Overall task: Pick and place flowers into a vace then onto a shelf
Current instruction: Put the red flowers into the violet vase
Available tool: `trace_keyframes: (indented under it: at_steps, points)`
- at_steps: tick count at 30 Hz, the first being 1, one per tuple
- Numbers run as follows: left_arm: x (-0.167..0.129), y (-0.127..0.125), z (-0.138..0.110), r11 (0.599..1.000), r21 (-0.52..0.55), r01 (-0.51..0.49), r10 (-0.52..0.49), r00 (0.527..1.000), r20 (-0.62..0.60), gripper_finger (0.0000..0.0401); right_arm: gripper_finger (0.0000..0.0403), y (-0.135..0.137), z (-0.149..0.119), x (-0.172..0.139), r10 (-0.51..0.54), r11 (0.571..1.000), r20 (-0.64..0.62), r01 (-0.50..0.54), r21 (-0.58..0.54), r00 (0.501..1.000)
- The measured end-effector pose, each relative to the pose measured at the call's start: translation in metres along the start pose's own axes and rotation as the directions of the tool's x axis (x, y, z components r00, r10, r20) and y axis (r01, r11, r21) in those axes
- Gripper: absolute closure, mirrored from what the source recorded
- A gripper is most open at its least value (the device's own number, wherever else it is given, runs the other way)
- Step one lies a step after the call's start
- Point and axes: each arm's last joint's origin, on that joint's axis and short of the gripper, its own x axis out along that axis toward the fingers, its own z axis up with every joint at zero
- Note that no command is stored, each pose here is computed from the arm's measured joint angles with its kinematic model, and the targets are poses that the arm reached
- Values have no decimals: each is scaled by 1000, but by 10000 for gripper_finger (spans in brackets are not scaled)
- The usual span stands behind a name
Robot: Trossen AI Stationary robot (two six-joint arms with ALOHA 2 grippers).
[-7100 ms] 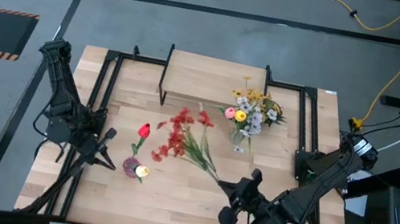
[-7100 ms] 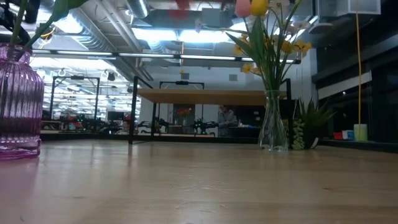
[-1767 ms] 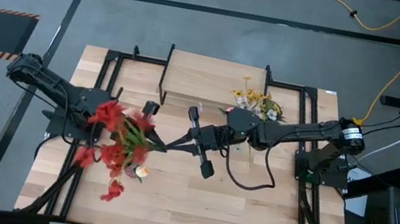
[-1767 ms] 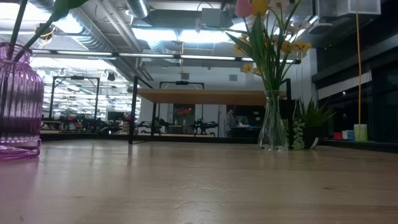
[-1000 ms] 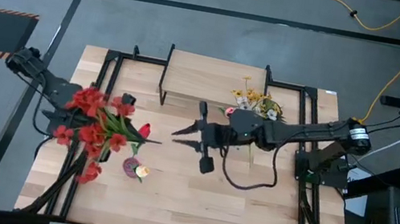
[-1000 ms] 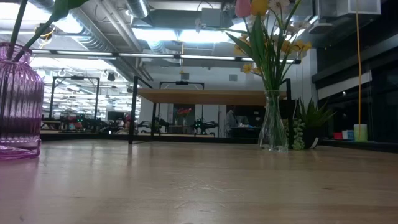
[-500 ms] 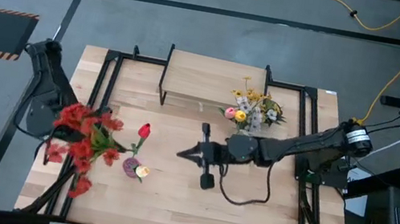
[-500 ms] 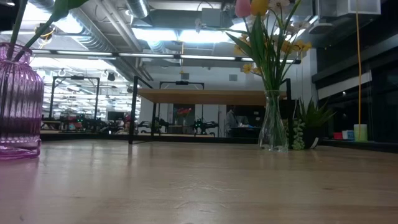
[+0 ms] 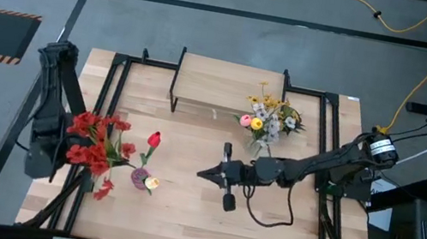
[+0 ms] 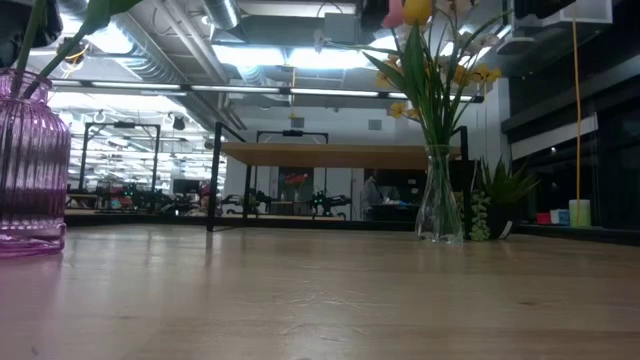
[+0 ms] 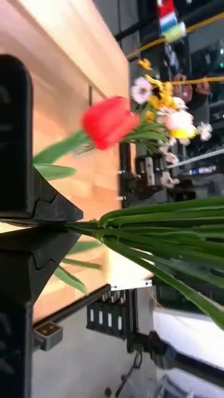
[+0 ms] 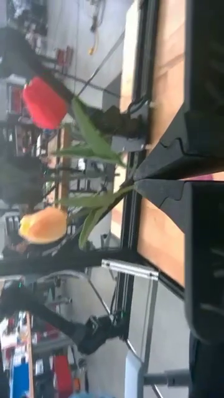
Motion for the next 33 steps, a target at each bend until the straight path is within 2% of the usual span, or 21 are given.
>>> trace_keyframes:
  at_steps: [5, 8, 14, 26, 33]
  points:
    - [-2, -2, -23, 998, -55, 5, -5, 1000, -8, 398, 401, 4, -3, -1, -12, 1000, -29, 12, 4, 1000]
    - [-2, -2, -34, 996, -88, 9, -10, 1000, -15, 398, 401, 6, -3, -1, -16, 999, -30, 15, -31, 999]
    - [0, 0, -48, 995, -100, -15, 14, 1000, -12, 398, 401, 8, -9, -3, -127, 991, -85, 122, -63, 988]
    - [2, 0, -63, 991, -127, -34, 35, 999, -2, 398, 401, 7, -10, -3, -133, 990, -91, 128, -66, 987]
    - [5, 1, -84, 989, -138, -52, 52, 999, -8, 398, 401, 7, -10, -3, -133, 990, -91, 128, -66, 987]
